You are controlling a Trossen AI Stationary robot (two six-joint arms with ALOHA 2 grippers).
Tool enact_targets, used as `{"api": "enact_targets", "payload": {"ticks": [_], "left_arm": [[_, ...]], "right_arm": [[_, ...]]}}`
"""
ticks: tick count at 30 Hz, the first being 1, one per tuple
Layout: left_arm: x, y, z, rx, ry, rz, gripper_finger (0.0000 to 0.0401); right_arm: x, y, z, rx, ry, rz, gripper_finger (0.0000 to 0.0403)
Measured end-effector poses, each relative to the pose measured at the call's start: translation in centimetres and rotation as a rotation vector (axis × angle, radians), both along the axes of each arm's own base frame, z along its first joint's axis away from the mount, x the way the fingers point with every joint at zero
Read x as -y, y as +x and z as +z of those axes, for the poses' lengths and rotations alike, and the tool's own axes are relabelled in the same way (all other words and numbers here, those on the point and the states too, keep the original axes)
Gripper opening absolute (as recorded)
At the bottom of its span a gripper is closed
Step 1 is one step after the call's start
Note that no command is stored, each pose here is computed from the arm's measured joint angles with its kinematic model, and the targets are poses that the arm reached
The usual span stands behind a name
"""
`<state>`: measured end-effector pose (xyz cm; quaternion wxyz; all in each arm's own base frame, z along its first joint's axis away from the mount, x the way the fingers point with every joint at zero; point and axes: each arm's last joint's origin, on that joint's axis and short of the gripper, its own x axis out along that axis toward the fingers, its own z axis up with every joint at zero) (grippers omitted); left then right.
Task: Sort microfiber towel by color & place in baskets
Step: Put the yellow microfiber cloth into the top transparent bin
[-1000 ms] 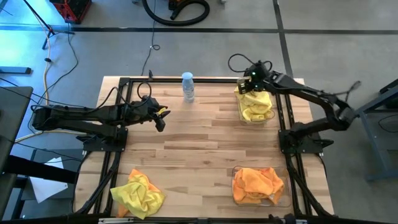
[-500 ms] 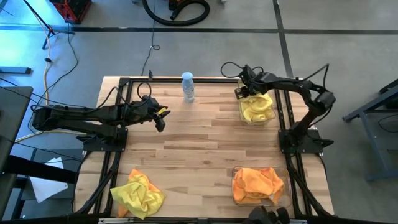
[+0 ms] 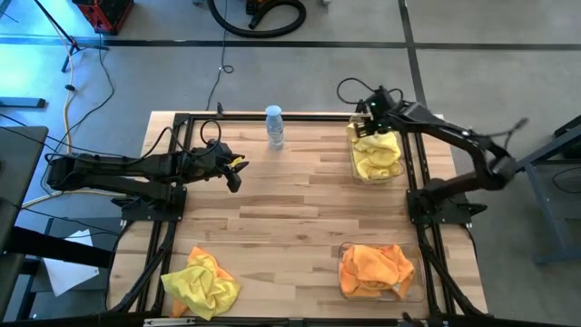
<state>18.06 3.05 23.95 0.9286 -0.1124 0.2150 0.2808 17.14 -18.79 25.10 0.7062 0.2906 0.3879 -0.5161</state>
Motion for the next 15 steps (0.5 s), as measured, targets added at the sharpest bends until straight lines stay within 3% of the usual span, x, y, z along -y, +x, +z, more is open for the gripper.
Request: {"api": "enact_targets", "payload": {"ticks": [3, 7, 12, 15], "left_arm": [[0.0, 0.0, 0.0, 0.003, -0.005, 0.002, 0.0103], [0.0, 0.0, 0.0, 0.003, -0.005, 0.003, 0.0103], [0.0, 0.0, 0.0, 0.003, -0.005, 0.003, 0.0103], [0.0, 0.0, 0.0, 0.004, -0.005, 0.003, 0.0103]], "right_arm": [[-1.5, -1.4, 1.7, 0.033, -0.001, -0.032, 0.0158], [-3.6, -3.0, 2.5, 0.053, 0.095, -0.070, 0.0157], [-5.0, -3.3, 0.4, -0.015, 0.150, -0.092, 0.0157], [-4.9, -2.7, -2.2, 0.018, 0.162, -0.070, 0.0157]]}}
